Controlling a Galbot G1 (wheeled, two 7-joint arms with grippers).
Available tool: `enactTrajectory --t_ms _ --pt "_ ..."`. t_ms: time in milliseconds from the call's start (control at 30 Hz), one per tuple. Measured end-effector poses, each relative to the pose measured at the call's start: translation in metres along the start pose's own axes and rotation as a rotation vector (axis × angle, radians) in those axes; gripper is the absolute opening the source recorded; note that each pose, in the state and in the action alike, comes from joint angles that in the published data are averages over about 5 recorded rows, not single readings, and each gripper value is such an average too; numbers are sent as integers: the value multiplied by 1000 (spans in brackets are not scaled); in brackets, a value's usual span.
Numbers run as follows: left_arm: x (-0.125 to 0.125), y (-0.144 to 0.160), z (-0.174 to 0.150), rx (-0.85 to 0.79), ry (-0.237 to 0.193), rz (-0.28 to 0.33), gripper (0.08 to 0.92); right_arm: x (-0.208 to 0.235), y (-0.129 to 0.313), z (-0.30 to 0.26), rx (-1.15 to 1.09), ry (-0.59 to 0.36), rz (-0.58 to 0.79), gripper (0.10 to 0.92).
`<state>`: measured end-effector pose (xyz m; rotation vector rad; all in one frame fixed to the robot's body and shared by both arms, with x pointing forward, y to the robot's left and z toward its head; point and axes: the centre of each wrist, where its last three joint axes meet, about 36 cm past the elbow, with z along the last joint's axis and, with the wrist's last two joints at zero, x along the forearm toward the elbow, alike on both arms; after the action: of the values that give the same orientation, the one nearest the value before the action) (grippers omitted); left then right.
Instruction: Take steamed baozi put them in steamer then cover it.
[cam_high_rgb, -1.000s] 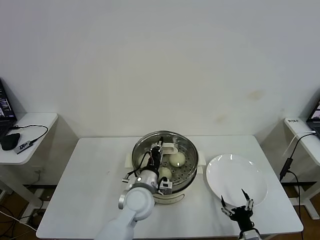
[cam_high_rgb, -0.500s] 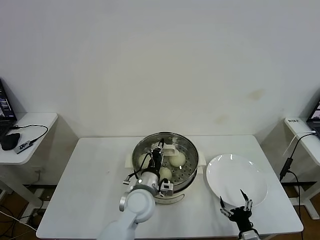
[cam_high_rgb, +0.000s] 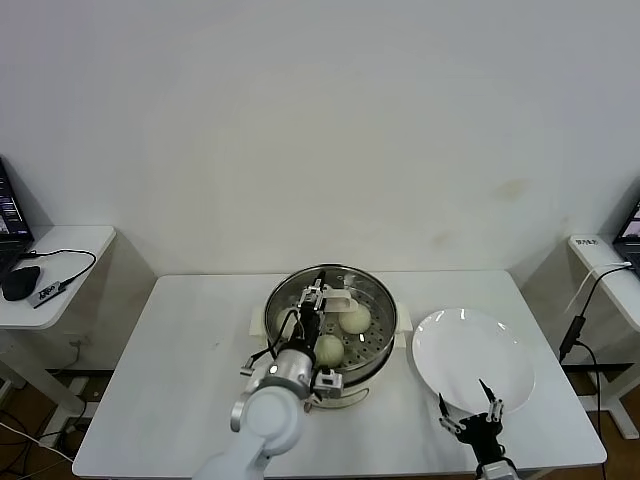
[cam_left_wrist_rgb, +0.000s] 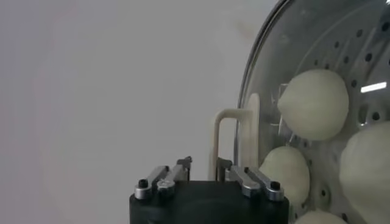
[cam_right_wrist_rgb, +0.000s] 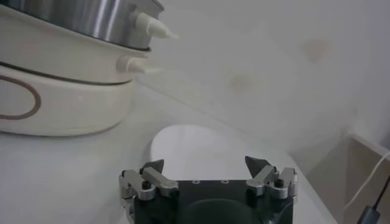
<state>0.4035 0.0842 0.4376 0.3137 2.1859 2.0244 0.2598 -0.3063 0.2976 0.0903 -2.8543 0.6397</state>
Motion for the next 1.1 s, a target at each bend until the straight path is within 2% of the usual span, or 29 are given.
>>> enactTrajectory --t_ms 333,533,667,800,1100 --pt "50 12 10 60 -52 -38 795 1 1 1 1 -1 0 823" --pt "95 12 27 198 -91 -45 822 0 -1 -3 -14 -36 11 823" --pt "121 2 53 367 -95 -35 823 -1 -4 -8 -34 -73 18 823" --pt "144 -13 82 600 -55 -58 823 1 -4 -13 -63 -100 12 823" --pt "198 -51 123 1094 119 -149 823 16 -3 -16 -126 -103 -54 823"
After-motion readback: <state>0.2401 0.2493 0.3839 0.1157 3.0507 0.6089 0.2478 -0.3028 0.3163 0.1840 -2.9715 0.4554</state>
